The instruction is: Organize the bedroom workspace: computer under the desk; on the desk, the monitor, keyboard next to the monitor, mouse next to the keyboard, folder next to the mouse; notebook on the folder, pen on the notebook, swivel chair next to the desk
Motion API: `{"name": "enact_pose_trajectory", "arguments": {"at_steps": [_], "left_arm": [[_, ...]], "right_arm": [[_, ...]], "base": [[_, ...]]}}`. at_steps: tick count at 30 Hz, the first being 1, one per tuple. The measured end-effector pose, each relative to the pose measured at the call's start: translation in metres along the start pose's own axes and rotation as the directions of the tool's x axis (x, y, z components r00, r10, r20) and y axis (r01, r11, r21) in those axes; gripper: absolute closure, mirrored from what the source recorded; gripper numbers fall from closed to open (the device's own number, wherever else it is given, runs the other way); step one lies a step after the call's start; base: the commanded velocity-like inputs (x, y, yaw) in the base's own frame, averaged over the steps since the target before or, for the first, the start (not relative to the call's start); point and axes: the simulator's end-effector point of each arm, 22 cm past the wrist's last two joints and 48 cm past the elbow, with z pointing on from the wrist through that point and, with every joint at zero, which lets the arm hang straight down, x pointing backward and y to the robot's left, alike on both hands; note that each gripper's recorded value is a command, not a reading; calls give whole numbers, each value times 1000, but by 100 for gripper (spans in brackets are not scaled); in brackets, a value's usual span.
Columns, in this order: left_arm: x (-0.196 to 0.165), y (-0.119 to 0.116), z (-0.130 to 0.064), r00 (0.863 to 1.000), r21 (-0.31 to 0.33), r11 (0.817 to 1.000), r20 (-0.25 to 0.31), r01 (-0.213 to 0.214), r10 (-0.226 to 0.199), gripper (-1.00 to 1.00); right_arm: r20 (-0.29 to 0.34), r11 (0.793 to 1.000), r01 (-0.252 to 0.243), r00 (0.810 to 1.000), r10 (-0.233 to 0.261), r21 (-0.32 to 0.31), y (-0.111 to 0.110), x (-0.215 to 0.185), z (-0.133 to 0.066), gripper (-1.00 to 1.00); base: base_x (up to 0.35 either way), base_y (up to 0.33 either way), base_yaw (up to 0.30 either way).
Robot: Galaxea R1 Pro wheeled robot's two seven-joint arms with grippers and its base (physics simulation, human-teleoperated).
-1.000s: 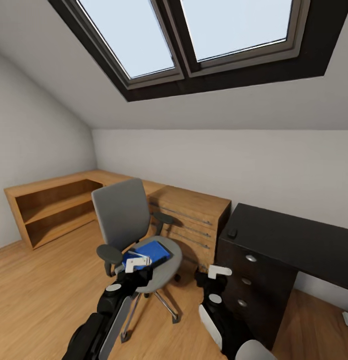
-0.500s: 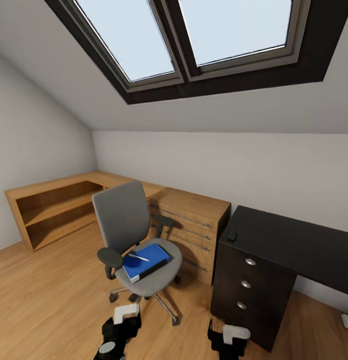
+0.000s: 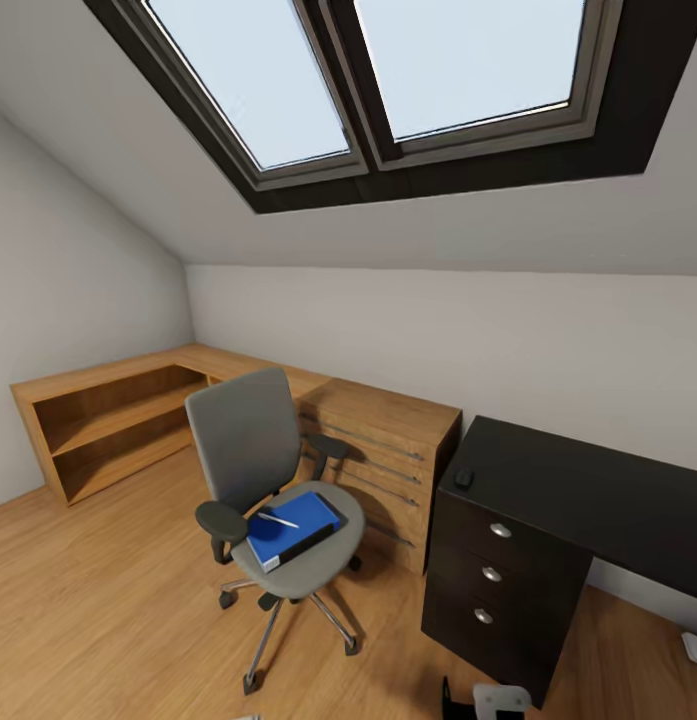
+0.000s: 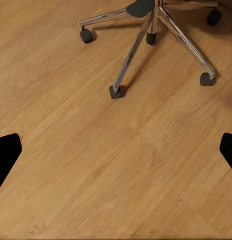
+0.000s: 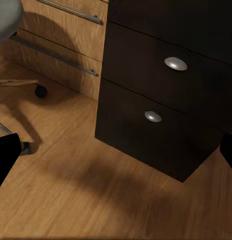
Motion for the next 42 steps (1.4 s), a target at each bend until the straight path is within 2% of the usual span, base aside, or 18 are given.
{"name": "enact_pose_trajectory", "arguments": {"at_steps": [6, 12, 21, 24, 30, 42], "left_arm": [[-4, 3, -6, 1000, -4, 1000, -5, 2, -2, -100], [-10, 5, -12, 1000, -7, 1000, -8, 5, -5, -100], [-15, 8, -21, 1000, -9, 1000, -17, 2, -3, -100], [-5, 10, -25, 999, -14, 1000, -42, -6, 6, -100], [-9, 12, -31, 999, -15, 1000, -47, -9, 9, -100], [-18, 17, -42, 999, -20, 1000, -52, -2, 1, -100]], "right_arm": [[1, 1000, -7, 1000, 7, -5, 3, -9, -5, -100], [-4, 1000, -6, 1000, 6, -6, 3, -16, -9, -100], [-5, 1000, -5, 1000, 5, -6, 0, -27, -14, -100], [-4, 1000, -4, 1000, 4, -9, 1, -31, -17, -100], [-4, 1000, -2, 1000, 2, -11, 0, -39, -21, -100], [-6, 1000, -1, 1000, 0, -11, -3, -52, -28, -100]], "base": [[-14, 1, 0], [-270, 86, -5], [-261, 74, -149], [-45, 8, -22], [-35, 1, -3], [-320, 146, 0]]}}
